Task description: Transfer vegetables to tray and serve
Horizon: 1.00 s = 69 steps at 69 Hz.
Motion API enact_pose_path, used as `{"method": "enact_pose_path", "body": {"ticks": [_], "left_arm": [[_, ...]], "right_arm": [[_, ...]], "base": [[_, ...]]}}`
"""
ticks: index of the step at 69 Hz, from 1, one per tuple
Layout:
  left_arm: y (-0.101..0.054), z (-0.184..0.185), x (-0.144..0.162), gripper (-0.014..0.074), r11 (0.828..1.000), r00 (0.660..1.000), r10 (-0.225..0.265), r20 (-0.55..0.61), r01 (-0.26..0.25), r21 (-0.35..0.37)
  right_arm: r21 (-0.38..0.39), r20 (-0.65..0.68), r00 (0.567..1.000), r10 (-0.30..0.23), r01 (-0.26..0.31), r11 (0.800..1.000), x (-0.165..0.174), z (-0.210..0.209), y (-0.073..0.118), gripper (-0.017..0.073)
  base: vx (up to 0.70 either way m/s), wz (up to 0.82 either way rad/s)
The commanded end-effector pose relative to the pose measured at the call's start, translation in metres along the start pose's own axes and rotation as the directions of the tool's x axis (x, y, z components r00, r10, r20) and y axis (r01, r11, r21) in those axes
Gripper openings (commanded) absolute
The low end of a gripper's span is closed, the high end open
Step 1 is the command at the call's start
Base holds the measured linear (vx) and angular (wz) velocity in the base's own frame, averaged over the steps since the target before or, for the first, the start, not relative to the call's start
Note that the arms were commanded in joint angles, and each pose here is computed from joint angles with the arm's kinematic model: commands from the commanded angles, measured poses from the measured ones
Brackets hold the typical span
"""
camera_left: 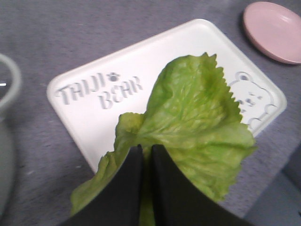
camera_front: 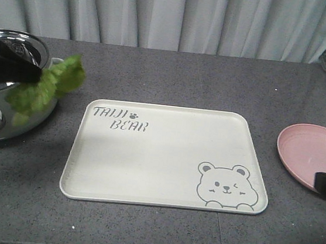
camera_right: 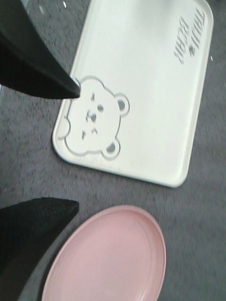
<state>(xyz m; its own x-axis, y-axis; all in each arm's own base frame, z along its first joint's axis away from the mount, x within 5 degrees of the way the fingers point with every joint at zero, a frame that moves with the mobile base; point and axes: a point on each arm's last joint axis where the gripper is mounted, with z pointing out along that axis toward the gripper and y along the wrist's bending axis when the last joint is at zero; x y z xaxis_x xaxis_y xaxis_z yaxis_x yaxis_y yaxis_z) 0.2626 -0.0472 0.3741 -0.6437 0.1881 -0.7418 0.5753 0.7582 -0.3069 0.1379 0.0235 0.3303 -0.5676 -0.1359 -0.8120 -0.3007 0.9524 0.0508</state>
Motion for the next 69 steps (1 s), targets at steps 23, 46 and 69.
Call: {"method": "enact_pose_path", "body": {"ticks": [23,46,69], "left_arm": [[-0.064,0.033,-0.001,-0.0008,0.941,0.993,0.052,0.106,-0.084,0.328],[-0.089,0.048,0.005,-0.0008,0.897,0.994,0.095,0.052,-0.108,0.429],[-0.09,0.048,0.006,-0.0007,0.891,0.994,0.1,0.042,-0.108,0.441]], "right_arm": [[-0.553,0.097,0.993,-0.071,0.113,0.826,-0.047,0.056,0.03,0.0413],[-0.722,0.12,0.96,-0.253,0.259,0.641,-0.076,0.103,0.088,0.0405],[-0.717,0.281,0.902,-0.327,0.424,0.553,-0.083,0.114,0.116,0.0367]], "base": [[0.0,0.0],[0.0,0.0],[0.0,0.0]]}}
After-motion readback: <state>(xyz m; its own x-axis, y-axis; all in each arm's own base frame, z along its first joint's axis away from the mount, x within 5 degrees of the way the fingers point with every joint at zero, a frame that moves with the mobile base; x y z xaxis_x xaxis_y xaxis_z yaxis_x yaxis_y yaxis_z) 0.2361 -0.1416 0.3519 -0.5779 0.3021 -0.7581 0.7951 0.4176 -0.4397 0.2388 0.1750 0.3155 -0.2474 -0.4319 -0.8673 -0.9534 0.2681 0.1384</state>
